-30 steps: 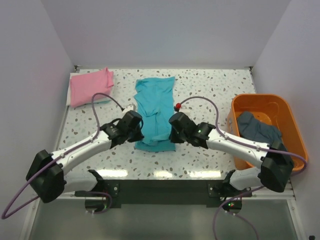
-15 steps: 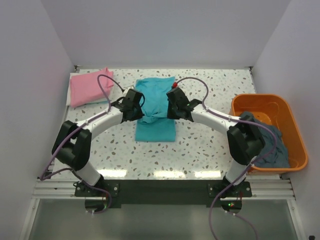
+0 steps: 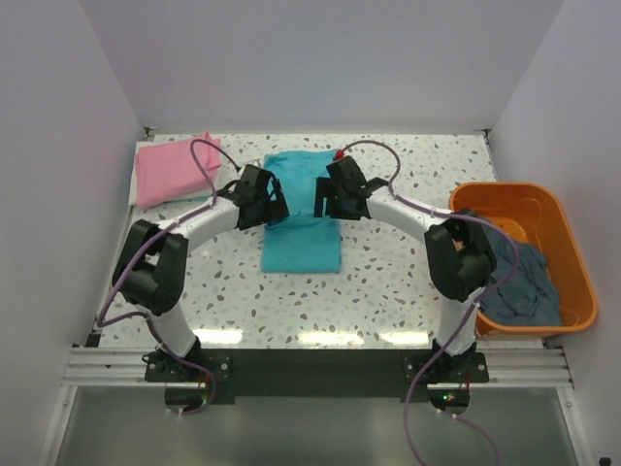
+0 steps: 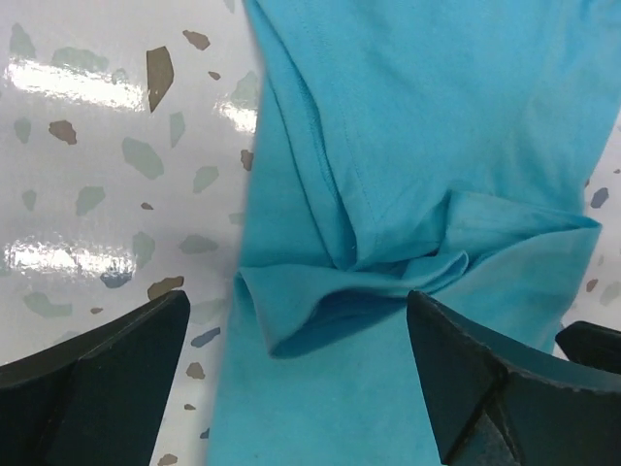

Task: Fold and stack the t-shirts
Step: Fold the tshirt

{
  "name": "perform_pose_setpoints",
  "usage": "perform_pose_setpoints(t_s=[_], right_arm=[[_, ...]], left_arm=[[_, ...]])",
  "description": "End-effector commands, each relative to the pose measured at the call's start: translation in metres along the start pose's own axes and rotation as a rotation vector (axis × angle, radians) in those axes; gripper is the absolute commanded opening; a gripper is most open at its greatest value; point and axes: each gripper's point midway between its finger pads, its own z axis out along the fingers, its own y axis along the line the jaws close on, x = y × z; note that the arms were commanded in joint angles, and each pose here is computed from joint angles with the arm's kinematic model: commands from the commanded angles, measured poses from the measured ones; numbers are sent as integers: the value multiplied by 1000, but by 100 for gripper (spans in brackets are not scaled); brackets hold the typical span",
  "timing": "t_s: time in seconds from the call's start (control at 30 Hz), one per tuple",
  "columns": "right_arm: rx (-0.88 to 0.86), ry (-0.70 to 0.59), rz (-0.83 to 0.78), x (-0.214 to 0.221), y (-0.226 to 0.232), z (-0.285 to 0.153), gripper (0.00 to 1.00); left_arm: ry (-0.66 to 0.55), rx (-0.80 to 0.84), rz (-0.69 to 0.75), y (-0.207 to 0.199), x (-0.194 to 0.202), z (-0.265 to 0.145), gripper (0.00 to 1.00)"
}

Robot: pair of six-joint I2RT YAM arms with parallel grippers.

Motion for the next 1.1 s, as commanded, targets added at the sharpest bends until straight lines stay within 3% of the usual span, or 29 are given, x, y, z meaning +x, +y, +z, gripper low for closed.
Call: perform_pose_setpoints(t_s=[0.0,0.07,0.3,0.5,0.57,0.63,0.67,0.77,0.87,1.07], right_arm=[[-98,-65,-35,-24,20,-35,80],[-134,-54,-31,-10,19,-39,99],[-222,59,5,69,8,-58,99],[-255,104,64,111,2,-68,98],[-252,115,90,120,-2,-64,92],[-258,126,101,127,-3,-60,87],[-257,129,115,130,-3,-58,79],[-246,139,128,137,-7,-52,59],[-218,142,128,140,-12,-44,54],[-199,147,134,142,-13,-34,43]], left_arm=[[-93,102,-10,-18,-28,-30,100],[-102,160,-21,-23,-27,-46,100],[-8,194,-18,4,29,-63,100],[97,206,-1,26,79,-70,100],[110,214,-2,28,89,-68,98],[138,210,-9,34,102,-63,89],[160,208,-12,36,110,-60,78],[175,231,-13,31,118,-55,68],[181,206,-13,33,120,-47,55],[169,152,-4,40,118,-37,41]])
